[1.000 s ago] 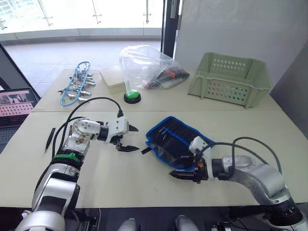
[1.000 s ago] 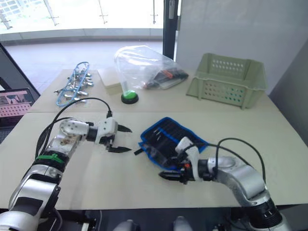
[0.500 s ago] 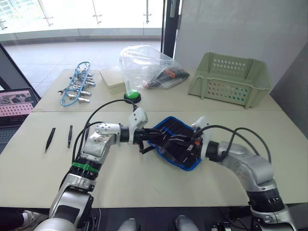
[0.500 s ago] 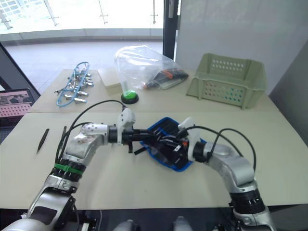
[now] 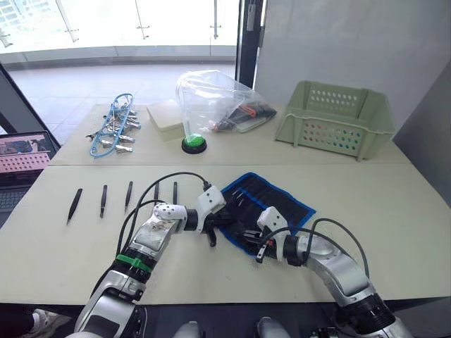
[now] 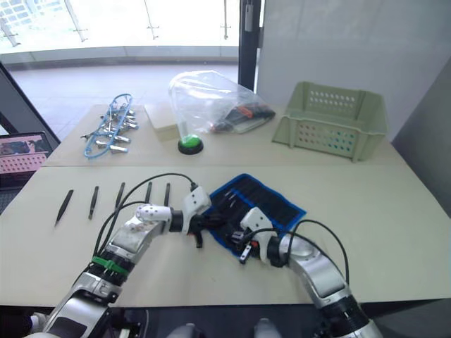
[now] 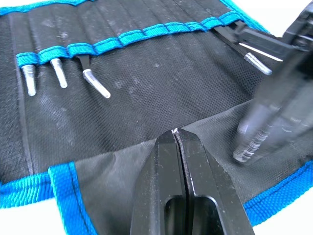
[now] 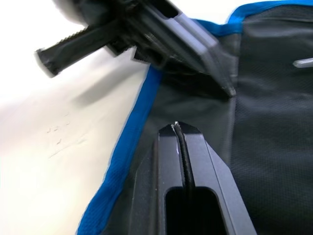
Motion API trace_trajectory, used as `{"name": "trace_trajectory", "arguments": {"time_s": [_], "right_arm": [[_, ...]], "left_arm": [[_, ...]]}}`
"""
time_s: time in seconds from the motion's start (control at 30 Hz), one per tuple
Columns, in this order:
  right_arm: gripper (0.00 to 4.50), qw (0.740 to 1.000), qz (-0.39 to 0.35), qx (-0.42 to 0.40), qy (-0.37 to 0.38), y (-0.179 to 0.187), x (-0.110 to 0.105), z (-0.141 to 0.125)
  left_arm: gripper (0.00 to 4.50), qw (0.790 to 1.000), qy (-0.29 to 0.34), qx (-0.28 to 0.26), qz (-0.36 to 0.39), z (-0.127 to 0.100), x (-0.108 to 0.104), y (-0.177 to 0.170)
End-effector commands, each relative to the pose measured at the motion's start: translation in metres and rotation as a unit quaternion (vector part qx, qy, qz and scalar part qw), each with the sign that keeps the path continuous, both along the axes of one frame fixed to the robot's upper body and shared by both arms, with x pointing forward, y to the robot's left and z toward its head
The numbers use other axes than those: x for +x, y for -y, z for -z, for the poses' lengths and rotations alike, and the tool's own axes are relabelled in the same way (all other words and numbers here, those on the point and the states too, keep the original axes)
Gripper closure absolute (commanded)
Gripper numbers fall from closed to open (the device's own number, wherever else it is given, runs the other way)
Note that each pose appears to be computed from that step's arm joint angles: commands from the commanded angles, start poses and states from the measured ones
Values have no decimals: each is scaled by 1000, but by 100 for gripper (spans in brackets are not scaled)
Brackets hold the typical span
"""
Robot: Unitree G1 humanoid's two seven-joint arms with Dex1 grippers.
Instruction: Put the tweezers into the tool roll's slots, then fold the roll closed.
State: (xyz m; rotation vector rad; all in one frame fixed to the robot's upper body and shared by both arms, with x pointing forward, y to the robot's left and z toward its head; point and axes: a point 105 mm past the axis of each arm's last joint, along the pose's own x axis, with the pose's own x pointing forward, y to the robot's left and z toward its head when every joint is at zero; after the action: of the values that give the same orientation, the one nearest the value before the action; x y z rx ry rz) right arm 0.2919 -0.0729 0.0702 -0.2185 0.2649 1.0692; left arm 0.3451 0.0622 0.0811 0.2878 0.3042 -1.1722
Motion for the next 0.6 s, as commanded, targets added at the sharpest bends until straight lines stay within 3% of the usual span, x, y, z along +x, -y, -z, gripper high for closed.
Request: {"name": "trace_trajectory", "arguments": {"time_s": [0.03,0.37,0.6], "right_arm": [[448,998,-9,2,-56,8,-14,19],[448,987,-90,-68,-113,35,-50,44],[448,985,-124,-66,-101,40,-56,35]], "left_arm": [[450,998,-30,41,-23,33,-4,-15],[450,999,2,30,-14,37,3,-11],[450,999,44,-3,12,24,5,-11]]}}
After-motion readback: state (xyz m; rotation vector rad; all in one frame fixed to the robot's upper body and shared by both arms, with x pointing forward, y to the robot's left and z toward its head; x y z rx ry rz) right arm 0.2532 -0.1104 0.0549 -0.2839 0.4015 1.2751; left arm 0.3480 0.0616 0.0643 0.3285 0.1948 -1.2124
